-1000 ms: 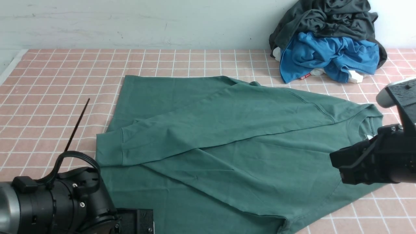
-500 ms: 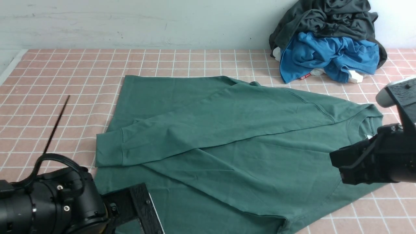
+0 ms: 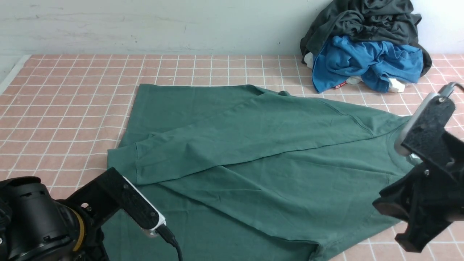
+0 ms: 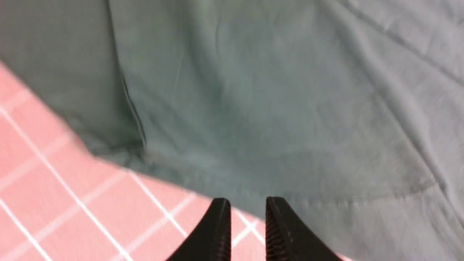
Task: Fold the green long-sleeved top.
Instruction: Use both arms simultaneously to clamp the lower edge of the clothing fabric
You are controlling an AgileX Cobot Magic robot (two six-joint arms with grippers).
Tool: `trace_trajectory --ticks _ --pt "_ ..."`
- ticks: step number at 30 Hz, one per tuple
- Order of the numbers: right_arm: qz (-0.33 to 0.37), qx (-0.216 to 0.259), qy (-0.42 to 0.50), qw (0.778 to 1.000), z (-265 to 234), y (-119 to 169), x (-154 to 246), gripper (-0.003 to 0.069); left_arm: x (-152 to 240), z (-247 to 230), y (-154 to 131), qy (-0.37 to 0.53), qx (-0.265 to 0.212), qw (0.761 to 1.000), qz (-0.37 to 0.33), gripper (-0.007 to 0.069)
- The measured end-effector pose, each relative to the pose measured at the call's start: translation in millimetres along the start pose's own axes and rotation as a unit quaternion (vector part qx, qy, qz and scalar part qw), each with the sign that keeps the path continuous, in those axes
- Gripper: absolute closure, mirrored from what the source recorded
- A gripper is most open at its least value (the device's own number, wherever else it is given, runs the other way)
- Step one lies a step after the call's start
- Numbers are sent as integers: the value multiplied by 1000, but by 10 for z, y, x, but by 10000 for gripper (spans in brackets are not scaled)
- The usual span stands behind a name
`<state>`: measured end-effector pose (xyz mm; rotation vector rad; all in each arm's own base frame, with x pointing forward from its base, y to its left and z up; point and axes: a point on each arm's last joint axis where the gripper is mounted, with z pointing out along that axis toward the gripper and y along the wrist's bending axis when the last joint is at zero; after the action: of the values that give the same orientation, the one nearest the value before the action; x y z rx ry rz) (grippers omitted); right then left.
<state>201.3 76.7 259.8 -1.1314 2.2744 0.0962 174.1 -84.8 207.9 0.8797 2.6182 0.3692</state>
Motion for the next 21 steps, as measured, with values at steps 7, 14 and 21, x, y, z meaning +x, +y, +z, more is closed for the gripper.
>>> trace_trajectory --ticks 7,14,21 --pt "-21 7 39 999 144 -58 45 433 31 59 -119 31 71 997 23 604" --pt "22 33 -30 999 155 -109 -80 423 -33 336 -270 62 112 984 121 402" --pt "61 22 -59 996 106 -82 -124 421 -57 569 -338 92 116 970 191 235"
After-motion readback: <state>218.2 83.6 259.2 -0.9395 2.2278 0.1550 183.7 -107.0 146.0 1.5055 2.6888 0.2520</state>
